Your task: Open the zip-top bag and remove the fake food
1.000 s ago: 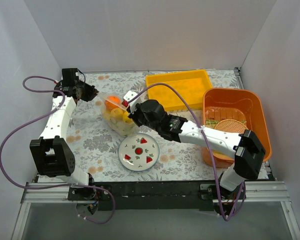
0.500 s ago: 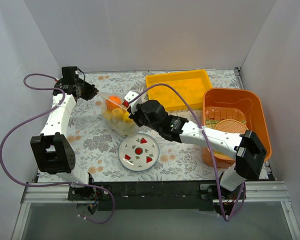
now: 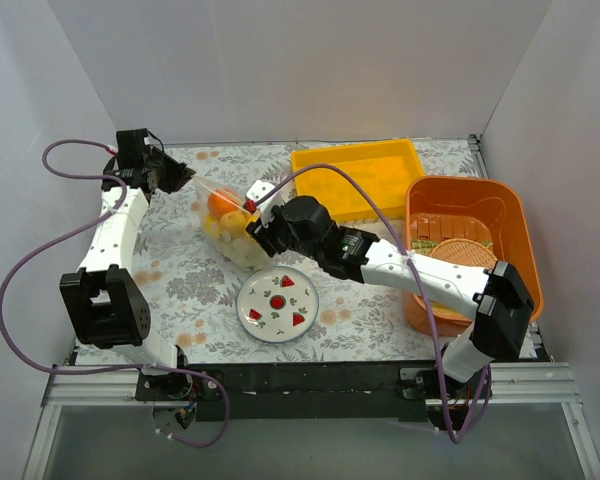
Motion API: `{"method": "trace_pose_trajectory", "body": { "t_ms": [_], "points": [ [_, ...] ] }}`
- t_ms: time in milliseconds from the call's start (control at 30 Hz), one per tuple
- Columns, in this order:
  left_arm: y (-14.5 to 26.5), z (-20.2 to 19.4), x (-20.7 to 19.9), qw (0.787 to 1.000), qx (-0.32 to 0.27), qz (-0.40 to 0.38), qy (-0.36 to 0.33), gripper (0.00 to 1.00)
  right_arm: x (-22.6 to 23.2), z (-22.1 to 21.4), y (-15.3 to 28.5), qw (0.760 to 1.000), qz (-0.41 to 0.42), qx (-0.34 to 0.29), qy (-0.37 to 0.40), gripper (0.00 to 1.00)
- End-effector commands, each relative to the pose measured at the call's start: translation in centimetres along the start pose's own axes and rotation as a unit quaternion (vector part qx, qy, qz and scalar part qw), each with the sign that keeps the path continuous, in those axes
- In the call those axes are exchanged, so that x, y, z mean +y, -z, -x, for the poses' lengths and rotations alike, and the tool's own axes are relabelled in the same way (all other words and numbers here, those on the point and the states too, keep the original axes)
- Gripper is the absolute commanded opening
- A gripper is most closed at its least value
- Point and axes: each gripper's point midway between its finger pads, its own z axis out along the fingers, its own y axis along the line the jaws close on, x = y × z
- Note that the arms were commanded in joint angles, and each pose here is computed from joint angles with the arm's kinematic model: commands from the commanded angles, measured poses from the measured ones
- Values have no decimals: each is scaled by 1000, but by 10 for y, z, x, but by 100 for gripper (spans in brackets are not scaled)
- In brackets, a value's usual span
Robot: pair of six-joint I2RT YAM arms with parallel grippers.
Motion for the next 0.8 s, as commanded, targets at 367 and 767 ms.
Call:
{"method": "trace_pose_trajectory", "body": {
  "t_ms": [367, 767],
  "points": [
    [41, 4, -27, 993, -37, -91, -62, 0, -26, 101, -36, 999, 1, -36, -27, 57],
    [45, -11, -41, 987, -25, -122, -105, 0, -95, 70, -91, 994, 72, -27, -77, 56]
  ]
}}
